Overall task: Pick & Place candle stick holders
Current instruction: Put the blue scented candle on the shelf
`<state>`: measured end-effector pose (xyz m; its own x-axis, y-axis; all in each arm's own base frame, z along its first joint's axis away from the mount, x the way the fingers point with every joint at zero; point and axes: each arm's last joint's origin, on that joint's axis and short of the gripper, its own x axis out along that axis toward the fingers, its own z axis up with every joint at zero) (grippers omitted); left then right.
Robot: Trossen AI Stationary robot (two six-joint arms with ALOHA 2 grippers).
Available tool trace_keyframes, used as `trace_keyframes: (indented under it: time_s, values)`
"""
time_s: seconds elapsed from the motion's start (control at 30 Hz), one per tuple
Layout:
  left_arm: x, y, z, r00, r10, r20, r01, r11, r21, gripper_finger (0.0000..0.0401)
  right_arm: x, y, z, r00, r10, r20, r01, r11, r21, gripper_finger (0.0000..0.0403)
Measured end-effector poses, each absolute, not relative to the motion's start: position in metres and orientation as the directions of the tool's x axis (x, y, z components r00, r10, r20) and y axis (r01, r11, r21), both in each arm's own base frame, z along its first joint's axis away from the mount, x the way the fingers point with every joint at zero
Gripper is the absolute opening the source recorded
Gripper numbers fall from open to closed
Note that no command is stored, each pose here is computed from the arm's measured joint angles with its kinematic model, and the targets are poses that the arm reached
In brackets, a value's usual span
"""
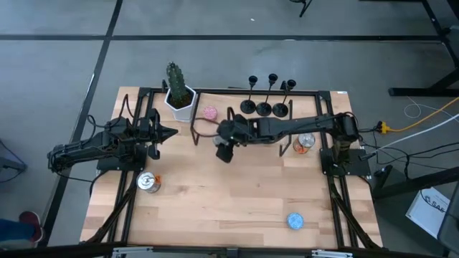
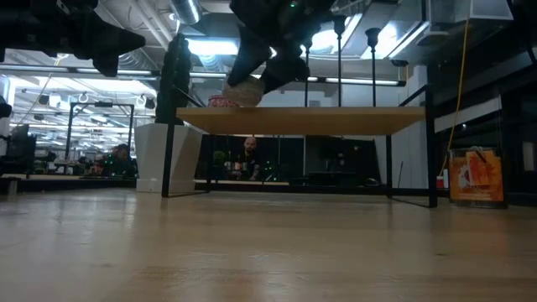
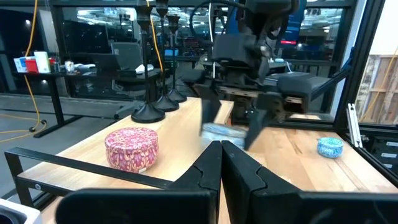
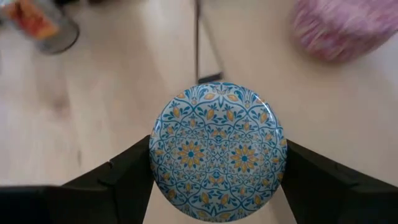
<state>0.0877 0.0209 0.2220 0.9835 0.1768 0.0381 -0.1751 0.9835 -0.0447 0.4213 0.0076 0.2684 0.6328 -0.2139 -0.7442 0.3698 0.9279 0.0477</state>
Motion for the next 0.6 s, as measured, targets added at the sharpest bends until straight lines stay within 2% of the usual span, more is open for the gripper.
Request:
trace_keyframes:
  time_s: [0.23, 0.6]
  values:
    - [0.088, 0.021, 0.222, 0.984, 0.177, 0.038, -0.175, 0.984, -0.045, 0.0006, 0.425, -0.014, 0.273, 0.642, -0.342, -0.686, 0.459, 0.888, -0.014, 0.0293]
    - [0.088, 0.021, 0.222, 0.984, 0.177, 0.038, -0.175, 0.984, -0.044, 0.0006, 0.423, -0.031, 0.272, 0.615, -0.390, -0.686, 0.508, 0.861, -0.034, 0.0293]
